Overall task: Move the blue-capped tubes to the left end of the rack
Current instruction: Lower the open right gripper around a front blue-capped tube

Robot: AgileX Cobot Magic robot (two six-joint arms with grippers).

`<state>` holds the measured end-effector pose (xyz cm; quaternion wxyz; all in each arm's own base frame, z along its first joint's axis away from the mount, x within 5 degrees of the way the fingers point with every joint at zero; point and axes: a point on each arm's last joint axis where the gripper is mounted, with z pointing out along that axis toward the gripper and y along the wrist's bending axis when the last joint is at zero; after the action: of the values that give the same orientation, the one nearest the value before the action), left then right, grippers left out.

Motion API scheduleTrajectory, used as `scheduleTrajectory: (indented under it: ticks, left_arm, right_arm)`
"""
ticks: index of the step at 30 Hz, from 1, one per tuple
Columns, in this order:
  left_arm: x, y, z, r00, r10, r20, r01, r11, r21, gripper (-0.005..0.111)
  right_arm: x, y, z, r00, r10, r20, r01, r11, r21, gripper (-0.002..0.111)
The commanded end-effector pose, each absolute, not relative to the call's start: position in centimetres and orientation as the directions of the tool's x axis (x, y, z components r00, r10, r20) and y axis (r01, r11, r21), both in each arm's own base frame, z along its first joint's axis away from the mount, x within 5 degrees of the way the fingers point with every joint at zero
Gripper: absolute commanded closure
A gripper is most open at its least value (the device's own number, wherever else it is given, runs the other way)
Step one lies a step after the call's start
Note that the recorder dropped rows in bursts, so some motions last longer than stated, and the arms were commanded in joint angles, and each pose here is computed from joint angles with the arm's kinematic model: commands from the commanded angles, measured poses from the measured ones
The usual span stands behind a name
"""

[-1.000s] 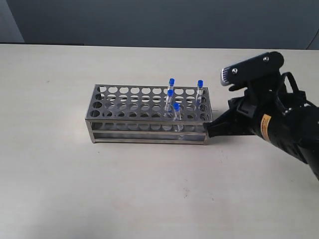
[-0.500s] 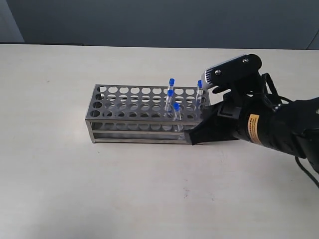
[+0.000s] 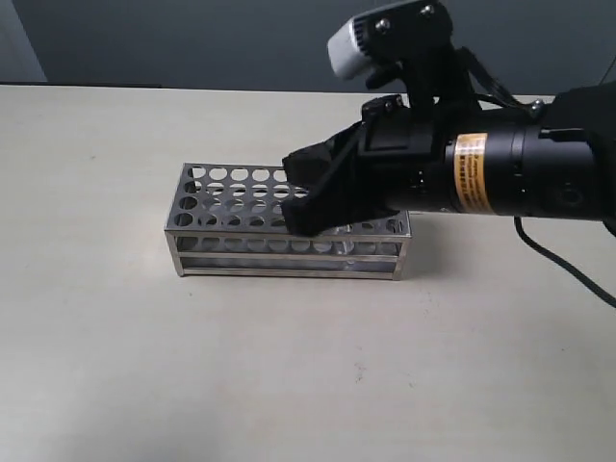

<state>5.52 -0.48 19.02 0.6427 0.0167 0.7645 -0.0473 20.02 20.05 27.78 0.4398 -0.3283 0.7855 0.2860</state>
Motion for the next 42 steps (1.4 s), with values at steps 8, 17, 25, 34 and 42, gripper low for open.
scheduleTrajectory:
  ticks: [8,17,25,34,42]
  left_arm:
    - [5.5,-0.5,19.1,-0.162,-0.034,-0.986,0.086,0.995,-0.048,0.106]
    - [5.5,-0.5,19.1,-0.162,-0.034,-0.986,0.086,0.995,-0.048,0.106]
    - [5.5,-0.5,19.1,-0.162,-0.034,-0.986,0.086,0.995,-0.048,0.106]
    - [5.5,-0.5,19.1,-0.162,-0.034,-0.986,0.086,0.995,-0.048,0.106]
    - [5.5,-0.5,19.1,-0.162,-0.034,-0.986,0.086,0.995,-0.048,0.106]
  right_arm:
    - [20.6,19.5,28.0,-0.391,-0.245,-0.887,-0.725,0.676,0.133,0.109]
    - [21.5,18.7,28.2,-0.593,0.097,-0.799,-0.446,0.787,0.427,0.109]
    - [21.4,18.9,28.2,-0.651,0.182,-0.737,-0.391,0.751,0.531,0.109]
    - [21.6,18.7,28.3,-0.566,0.073,-0.821,-0.472,0.787,0.396,0.109]
    - [21.6,18.7,27.8,-0.151,-0.387,-0.91,-0.708,0.685,-0.174,0.109]
